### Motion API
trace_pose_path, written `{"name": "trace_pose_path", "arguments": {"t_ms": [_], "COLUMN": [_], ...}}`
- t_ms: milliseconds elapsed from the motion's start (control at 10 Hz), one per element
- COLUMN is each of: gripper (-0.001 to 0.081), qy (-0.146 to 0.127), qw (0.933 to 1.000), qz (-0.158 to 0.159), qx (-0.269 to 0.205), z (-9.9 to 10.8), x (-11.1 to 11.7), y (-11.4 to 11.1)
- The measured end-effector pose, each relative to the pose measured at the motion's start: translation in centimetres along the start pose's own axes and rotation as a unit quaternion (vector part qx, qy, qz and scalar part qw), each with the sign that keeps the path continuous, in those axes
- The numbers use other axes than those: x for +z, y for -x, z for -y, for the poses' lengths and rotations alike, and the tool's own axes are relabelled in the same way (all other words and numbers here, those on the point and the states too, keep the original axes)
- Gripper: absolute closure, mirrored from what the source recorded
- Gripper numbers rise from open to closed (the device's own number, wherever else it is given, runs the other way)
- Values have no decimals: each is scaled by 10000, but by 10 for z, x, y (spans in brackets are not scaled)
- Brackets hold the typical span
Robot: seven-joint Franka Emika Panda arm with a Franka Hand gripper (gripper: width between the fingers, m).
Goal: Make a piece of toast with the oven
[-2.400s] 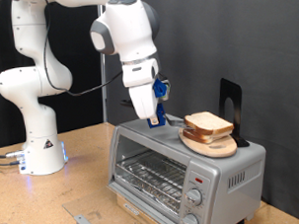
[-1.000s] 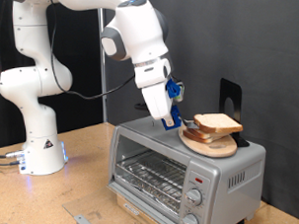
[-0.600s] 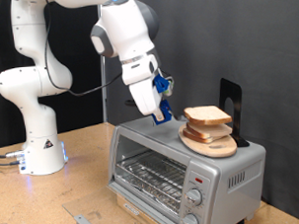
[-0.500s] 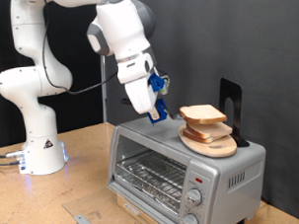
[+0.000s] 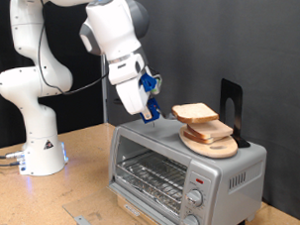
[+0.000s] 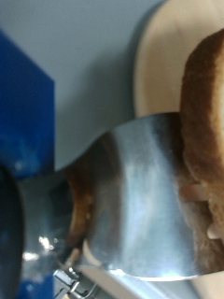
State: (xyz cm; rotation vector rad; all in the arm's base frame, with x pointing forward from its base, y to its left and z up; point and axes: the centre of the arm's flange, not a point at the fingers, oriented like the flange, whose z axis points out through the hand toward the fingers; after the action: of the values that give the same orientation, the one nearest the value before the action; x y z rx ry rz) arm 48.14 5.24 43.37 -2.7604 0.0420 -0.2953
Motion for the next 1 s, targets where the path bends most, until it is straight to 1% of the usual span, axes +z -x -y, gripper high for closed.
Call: {"name": "trace_pose_path", "arguments": {"t_ms": [200,500,700,1000], "gripper": [422,422,422,422], "qy": [-45,-7,-53,-129], "qw": [10000,9997,9997,9997], "qz": [59,245,174,-33], "qx": [3,-23,-149,-220], "z": [-25,-65,-91,-125], "x": [-11,-26,-36,-54], "y": [17,41,55,79]}}
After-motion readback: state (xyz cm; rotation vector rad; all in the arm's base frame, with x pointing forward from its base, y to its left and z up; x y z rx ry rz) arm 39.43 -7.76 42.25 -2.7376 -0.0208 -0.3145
